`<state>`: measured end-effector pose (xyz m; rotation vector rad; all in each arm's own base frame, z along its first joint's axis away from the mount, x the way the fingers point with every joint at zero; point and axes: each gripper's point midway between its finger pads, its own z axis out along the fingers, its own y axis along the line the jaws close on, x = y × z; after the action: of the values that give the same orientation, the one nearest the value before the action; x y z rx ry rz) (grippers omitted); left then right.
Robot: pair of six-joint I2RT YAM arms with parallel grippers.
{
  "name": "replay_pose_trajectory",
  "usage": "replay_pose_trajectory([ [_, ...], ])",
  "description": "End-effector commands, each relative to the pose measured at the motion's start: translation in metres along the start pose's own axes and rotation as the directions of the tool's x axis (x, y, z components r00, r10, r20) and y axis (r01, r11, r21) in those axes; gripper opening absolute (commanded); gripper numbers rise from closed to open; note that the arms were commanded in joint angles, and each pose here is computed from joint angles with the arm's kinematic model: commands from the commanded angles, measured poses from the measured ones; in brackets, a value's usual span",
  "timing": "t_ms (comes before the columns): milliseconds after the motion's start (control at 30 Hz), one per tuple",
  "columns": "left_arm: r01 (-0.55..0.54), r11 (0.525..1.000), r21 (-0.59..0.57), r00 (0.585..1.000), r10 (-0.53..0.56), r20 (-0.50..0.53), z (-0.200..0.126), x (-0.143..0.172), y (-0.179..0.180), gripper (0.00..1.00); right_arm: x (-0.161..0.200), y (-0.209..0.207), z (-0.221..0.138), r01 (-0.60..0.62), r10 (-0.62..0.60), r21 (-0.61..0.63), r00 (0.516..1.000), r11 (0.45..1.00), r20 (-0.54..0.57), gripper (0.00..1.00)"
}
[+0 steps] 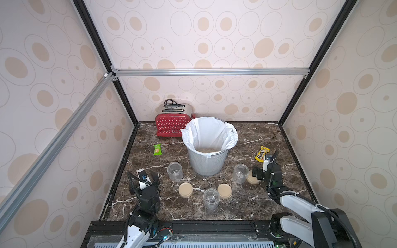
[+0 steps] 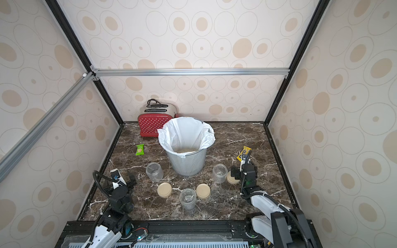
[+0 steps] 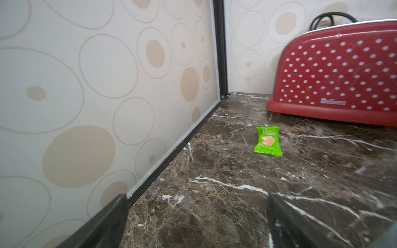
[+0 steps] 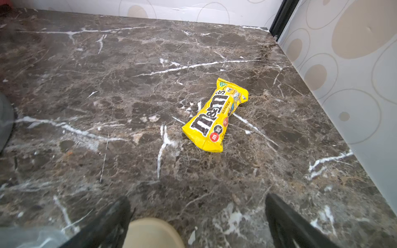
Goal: Empty moldy rice from jars
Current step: Reset both arms
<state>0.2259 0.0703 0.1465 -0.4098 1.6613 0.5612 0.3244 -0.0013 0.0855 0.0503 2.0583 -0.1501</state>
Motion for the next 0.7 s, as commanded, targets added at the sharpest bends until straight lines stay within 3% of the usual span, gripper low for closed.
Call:
replay_pose_trajectory([
  [0,0.106,0.994,0.039,0.994,-0.107,0.023,0.009,-0.006,-0.008,0.99,-0.039,-0.004,0.008,-0.044,0.045,-0.015,0.99,0.999,0.133,1.0],
  [133,0.075,0.995,0.062,0.997,-0.075,0.004,0.024,-0.007,-0.02,0.99,-0.046,-0.008,0.02,-0.06,0.063,-0.024,0.987,0.998,0.151,1.0],
  [300,-0.048,0.994,0.103,0.998,0.053,-0.044,0.055,-0.009,-0.05,0.99,-0.043,-0.006,0.038,-0.071,0.077,-0.041,0.985,0.997,0.153,1.0],
  [433,0.031,0.989,0.147,0.999,-0.026,-0.038,0.086,-0.012,-0.068,0.99,-0.038,-0.003,0.055,-0.067,0.074,-0.043,0.981,0.997,0.179,1.0],
  [500,-0.021,0.982,0.189,0.998,0.031,-0.049,0.097,-0.012,-0.081,0.99,-0.03,-0.003,0.056,-0.068,0.071,-0.04,0.993,0.997,0.094,1.0],
  [567,-0.035,0.98,0.195,0.996,0.05,-0.072,0.108,-0.005,-0.088,0.99,-0.035,-0.003,0.058,-0.068,0.074,-0.04,0.986,0.997,0.148,1.0],
  [667,-0.048,0.973,0.225,0.994,0.069,-0.089,0.116,0.014,-0.1,0.99,-0.032,-0.003,0.059,-0.067,0.071,-0.039,0.993,0.997,0.094,1.0],
])
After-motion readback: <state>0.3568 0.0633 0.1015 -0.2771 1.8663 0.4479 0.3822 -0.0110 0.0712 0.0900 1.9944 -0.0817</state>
